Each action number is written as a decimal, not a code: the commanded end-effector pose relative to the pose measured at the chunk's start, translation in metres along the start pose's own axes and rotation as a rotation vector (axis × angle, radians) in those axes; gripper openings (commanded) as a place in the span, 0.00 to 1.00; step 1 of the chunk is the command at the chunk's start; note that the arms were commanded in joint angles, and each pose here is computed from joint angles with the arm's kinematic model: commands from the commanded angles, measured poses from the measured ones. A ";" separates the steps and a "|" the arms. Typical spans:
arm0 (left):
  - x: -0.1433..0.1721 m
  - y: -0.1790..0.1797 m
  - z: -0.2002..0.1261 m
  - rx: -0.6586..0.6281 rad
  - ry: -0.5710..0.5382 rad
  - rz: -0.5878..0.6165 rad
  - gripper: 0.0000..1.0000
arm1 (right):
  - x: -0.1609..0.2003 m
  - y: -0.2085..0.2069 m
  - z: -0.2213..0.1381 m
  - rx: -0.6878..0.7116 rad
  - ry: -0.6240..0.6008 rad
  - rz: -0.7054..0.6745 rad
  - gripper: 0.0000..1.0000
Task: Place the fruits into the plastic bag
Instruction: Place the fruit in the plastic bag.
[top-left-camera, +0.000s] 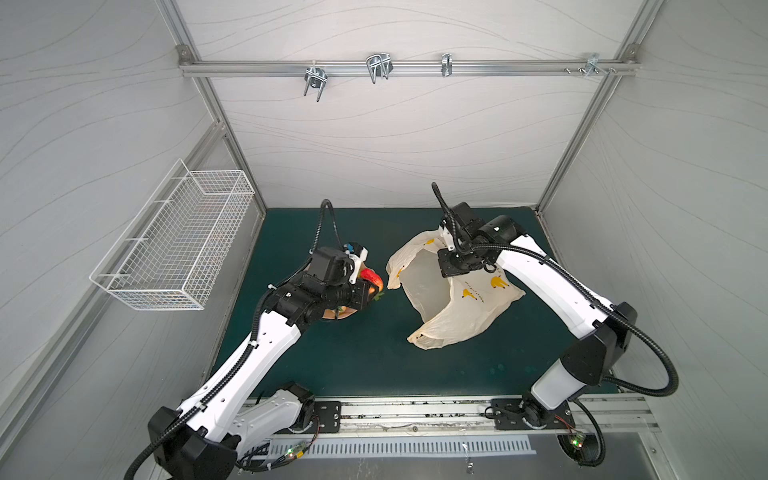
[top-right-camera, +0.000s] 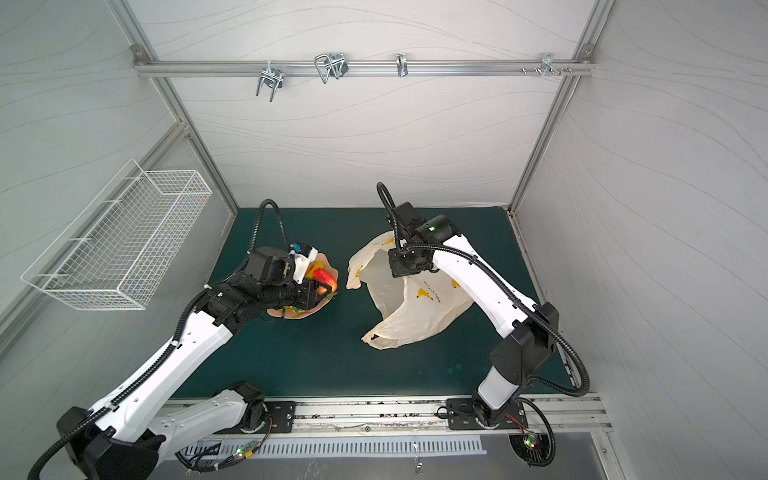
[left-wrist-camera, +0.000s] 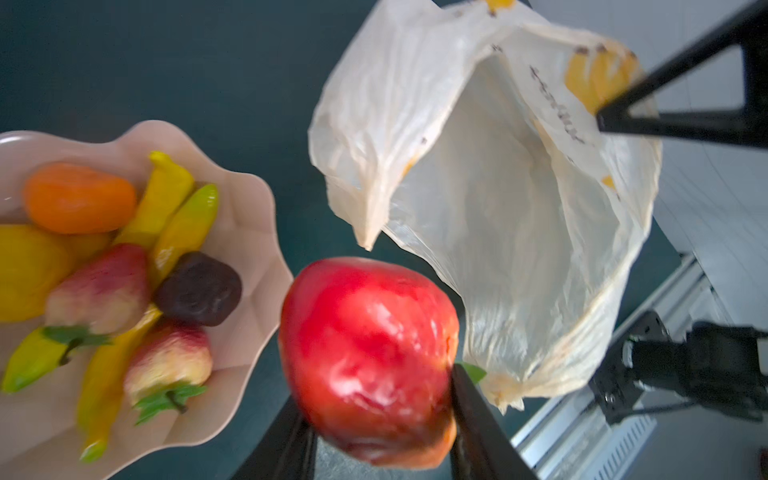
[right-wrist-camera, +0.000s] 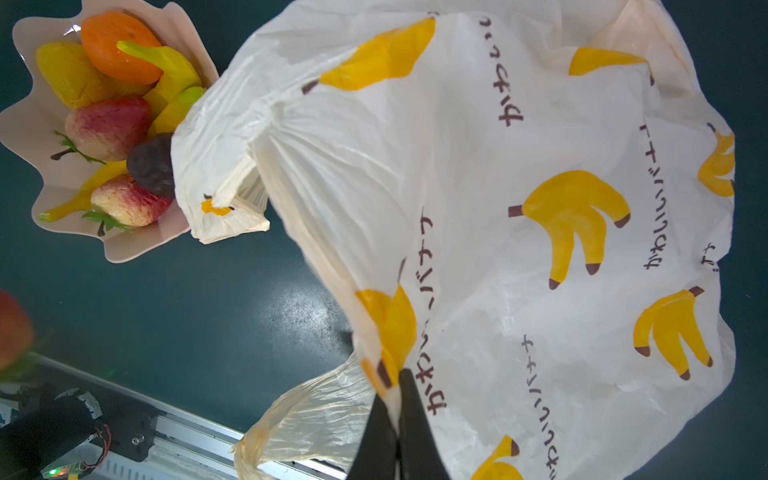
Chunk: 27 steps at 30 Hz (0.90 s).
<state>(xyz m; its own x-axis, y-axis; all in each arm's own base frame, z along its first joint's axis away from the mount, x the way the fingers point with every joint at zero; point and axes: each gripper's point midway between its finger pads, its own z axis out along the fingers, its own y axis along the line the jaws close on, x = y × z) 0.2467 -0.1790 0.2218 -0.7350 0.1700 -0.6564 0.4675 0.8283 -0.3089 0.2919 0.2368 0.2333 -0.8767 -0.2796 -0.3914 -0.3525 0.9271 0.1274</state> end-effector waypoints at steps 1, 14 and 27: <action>-0.009 -0.027 -0.002 0.091 -0.042 0.165 0.37 | 0.005 -0.005 -0.004 0.017 0.024 -0.004 0.00; 0.040 -0.050 0.052 0.116 0.191 0.284 0.32 | 0.007 -0.002 -0.006 -0.001 0.025 0.015 0.00; 0.032 -0.076 0.115 0.205 0.289 0.268 0.30 | 0.016 0.003 -0.013 -0.041 0.024 0.065 0.00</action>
<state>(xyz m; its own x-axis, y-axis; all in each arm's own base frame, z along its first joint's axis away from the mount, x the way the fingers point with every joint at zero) 0.2326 -0.2740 0.1304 -0.7046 0.5390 -0.4616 0.6928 0.6631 -0.2833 0.2840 0.2366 0.2318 -0.8958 -0.2496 -0.3676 -0.3260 0.9314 0.1621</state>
